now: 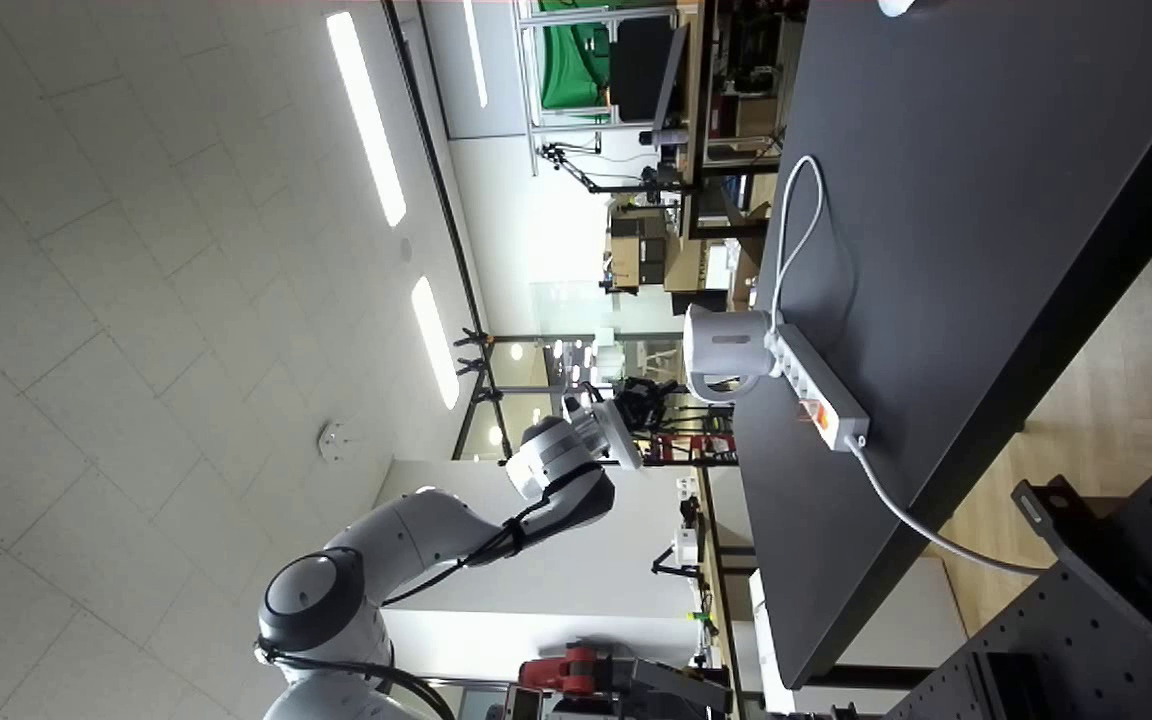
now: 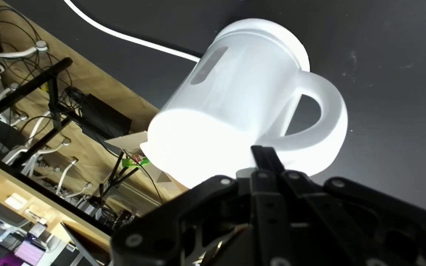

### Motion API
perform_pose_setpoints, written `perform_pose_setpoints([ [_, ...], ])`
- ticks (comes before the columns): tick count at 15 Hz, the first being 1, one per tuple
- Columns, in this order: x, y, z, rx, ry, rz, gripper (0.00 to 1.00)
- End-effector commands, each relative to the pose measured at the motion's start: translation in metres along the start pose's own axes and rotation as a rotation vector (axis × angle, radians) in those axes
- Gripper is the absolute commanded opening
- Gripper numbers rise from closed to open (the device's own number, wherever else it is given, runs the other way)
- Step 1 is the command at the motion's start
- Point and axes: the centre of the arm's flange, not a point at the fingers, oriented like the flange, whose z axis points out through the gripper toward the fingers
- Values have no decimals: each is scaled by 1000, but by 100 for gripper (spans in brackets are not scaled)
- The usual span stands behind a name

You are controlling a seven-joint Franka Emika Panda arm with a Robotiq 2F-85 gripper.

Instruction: Turn on the extension cable, turn on the electric kettle then turn it off

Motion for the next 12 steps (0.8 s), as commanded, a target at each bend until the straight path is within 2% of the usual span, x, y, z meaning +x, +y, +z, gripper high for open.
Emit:
perform_pose_setpoints([
  [1, 29, -5, 17, -5, 28, -38, 0],
  [12, 48, -15, 44, 23, 58, -84, 0],
])
